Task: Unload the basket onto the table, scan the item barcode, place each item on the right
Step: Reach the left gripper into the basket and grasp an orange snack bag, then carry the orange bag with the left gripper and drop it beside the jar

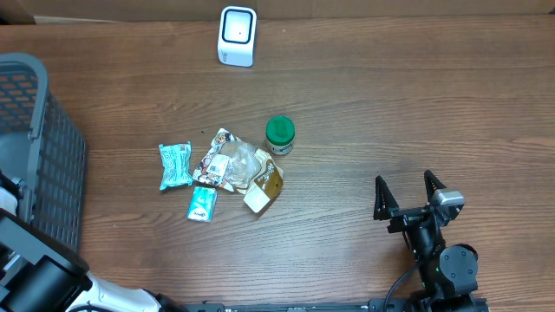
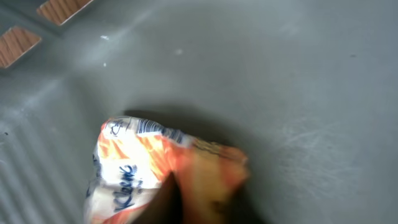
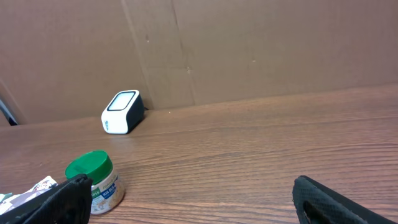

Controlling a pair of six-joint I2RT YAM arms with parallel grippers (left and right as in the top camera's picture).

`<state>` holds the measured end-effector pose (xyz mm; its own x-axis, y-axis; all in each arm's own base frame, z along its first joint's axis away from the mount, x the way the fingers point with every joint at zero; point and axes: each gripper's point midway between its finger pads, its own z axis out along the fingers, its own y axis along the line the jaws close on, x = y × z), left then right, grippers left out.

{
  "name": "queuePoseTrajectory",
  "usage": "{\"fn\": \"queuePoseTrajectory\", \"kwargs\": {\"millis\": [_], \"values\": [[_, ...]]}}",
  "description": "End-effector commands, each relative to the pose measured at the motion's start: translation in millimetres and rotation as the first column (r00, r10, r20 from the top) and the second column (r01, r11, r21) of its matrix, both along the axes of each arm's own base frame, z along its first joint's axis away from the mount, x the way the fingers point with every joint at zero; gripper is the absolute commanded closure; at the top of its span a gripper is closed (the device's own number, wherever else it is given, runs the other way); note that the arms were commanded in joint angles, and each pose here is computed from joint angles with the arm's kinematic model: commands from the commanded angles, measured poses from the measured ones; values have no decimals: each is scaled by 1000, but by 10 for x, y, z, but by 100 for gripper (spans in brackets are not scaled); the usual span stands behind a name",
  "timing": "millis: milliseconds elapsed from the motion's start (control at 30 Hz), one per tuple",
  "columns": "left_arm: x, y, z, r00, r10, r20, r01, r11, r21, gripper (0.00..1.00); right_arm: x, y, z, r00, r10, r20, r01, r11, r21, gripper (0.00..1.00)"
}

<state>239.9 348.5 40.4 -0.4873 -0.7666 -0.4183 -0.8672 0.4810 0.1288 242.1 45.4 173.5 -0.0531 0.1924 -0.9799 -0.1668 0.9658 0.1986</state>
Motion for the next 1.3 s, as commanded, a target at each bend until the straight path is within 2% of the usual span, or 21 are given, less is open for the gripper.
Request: {"fn": "queuePoseTrajectory", "kwargs": {"millis": [0,100,233,433,567,667,800,900,1000,1100,1267], "values": [[1,-98,-216,1000,-2,-20,1,997,-80,96,-2,19,-27,1000,9,0,-9,1000,-1,0],[37,-52,-57,1000,19,-13,-20,996,-82,96,-2,19,-27,1000,9,0,-9,1000,-1,0],[138,33,377,996,79,37,-76,994,-82,96,-2,19,-27,1000,9,0,-9,1000,-1,0],[469,47,1413,966,72,249,-53,995,-81,96,-2,19,-27,1000,9,0,-9,1000,-1,0],[685,-111,2183,893,31,449,-1,998,-67,96,-2,19,-27,1000,9,0,-9,1000,-1,0],[841,-424,2768,808,-61,586,99,995,-33,96,-2,19,-27,1000,9,0,-9,1000,-1,0],[937,-1044,3298,733,-209,647,226,972,57,96,-2,19,-27,1000,9,0,-9,1000,-1,0],[1033,-1549,3445,704,-307,640,324,941,94,96,-2,19,-27,1000,9,0,-9,1000,-1,0],[1187,-2163,3386,675,-422,606,474,877,82,96,-2,19,-27,1000,9,0,-9,1000,-1,0],[1345,-2782,3147,639,-553,535,626,778,56,96,-2,19,-27,1000,9,0,-9,1000,-1,0],[1514,-3752,2469,554,-730,400,808,587,-48,96,-2,19,-27,1000,9,0,-9,1000,-1,0]]}}
